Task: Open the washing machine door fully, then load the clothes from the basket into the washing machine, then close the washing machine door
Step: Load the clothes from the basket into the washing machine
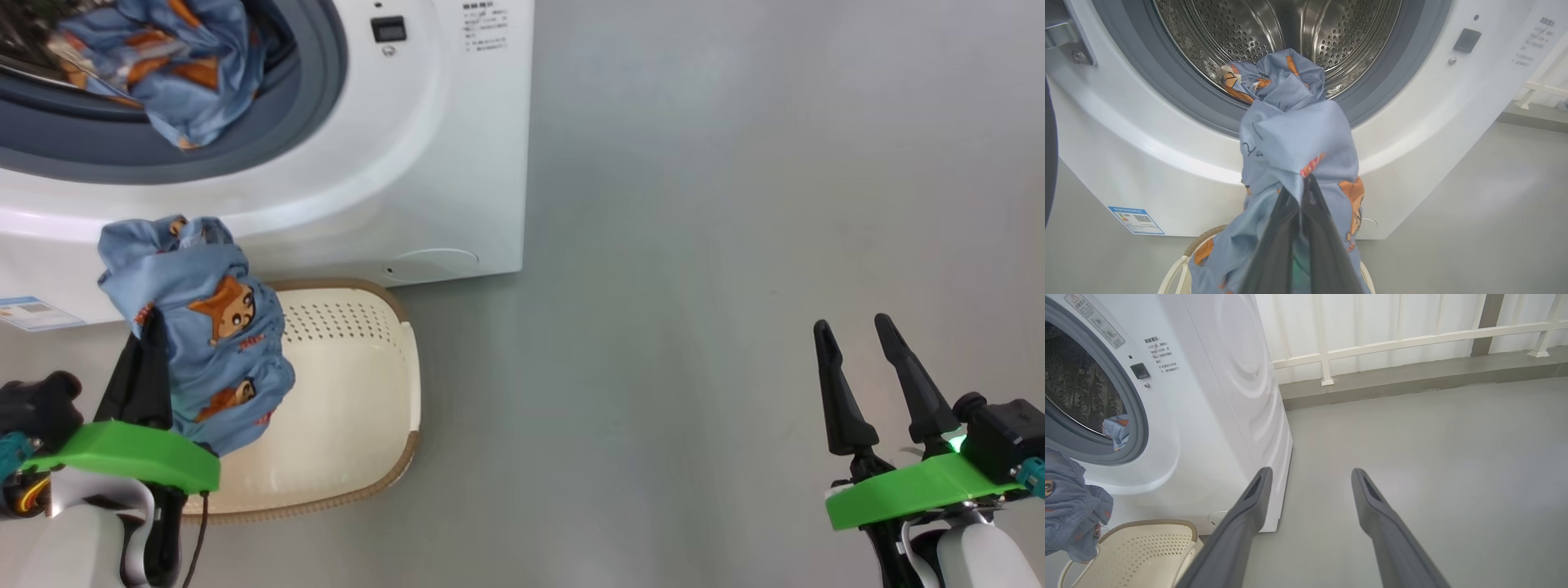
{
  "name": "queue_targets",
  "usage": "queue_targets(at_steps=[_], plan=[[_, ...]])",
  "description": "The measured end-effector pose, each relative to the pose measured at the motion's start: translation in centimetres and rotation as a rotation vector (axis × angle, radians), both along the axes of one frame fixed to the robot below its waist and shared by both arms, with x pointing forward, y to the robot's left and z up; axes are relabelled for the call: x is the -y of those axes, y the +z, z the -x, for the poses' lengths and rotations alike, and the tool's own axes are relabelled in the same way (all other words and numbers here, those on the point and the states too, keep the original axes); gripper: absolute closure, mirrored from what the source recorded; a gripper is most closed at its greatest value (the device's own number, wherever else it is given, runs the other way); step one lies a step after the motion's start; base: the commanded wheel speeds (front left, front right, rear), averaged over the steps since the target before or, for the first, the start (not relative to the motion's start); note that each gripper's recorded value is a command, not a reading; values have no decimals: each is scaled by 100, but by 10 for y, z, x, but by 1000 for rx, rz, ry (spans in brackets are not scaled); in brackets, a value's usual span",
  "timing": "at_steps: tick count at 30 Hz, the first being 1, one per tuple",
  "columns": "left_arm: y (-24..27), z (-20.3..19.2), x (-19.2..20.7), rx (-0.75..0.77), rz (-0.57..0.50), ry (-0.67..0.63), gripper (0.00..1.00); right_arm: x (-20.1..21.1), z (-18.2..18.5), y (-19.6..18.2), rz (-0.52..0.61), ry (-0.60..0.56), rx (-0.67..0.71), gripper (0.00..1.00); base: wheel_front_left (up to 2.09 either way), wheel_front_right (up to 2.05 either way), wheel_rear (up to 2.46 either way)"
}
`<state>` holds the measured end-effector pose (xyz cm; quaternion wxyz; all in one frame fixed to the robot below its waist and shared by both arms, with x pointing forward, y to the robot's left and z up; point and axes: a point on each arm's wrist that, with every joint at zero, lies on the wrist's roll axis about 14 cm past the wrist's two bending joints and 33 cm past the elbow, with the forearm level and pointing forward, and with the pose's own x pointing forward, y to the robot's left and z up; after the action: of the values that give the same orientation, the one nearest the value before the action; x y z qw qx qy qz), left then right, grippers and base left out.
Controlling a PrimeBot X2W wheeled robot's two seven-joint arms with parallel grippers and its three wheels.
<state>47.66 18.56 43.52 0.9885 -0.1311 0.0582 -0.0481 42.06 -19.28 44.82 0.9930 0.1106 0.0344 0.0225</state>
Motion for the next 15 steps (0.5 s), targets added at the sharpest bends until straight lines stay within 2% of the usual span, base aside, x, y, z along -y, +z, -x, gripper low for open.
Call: queue_targets(at_steps=[15], plan=[[47,40,-19,134,-24,66,100,-5,14,10,2,26,17,0,0,0,0]])
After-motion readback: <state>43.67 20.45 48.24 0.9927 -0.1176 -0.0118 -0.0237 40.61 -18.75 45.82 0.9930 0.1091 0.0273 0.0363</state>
